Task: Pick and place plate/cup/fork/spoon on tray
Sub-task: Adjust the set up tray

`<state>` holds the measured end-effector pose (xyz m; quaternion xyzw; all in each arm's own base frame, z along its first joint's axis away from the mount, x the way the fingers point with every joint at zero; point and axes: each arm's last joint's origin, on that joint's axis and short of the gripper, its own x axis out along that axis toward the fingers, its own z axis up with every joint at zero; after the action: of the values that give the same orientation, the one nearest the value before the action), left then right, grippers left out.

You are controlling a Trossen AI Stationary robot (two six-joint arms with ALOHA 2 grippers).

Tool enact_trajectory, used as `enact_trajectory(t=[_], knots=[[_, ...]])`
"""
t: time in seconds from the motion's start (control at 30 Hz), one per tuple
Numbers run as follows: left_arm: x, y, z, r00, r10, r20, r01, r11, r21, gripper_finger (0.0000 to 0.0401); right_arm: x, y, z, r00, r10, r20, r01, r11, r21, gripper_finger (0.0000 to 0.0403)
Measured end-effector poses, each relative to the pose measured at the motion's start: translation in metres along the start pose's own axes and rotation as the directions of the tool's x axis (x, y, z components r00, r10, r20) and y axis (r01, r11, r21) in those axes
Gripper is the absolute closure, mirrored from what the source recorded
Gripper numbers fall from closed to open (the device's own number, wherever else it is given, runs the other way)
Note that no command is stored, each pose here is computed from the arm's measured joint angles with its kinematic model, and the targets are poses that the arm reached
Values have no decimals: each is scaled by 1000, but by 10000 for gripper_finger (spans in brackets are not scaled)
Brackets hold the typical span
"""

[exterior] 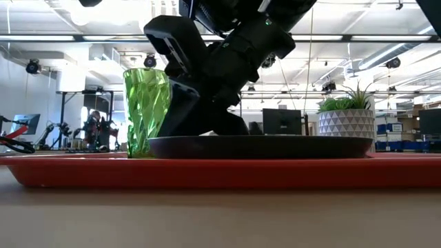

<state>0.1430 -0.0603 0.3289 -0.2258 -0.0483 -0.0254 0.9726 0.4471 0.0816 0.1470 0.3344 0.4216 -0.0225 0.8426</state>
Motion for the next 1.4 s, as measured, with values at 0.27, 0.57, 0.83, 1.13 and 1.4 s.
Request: enact_trajectory(t=[0.27,0.57,0.83,1.13,1.4], knots=[[-5,18,-24,948,272,-168,-271,962,30,341,-25,20,16,997,56,56,-50,993,-107,394],[-10,39,-36,834,484,-266,-470,875,119,341,-79,49,36,979,145,144,-110,968,-224,394],[4,52,-11,791,548,-273,-474,830,292,304,-134,72,47,946,234,225,-169,947,-275,394],[32,81,2,625,615,-481,-493,789,367,236,-222,109,52,845,401,353,-198,848,-491,394],[60,94,24,462,653,-599,-473,753,456,229,-262,124,38,803,454,385,-164,791,-590,394]])
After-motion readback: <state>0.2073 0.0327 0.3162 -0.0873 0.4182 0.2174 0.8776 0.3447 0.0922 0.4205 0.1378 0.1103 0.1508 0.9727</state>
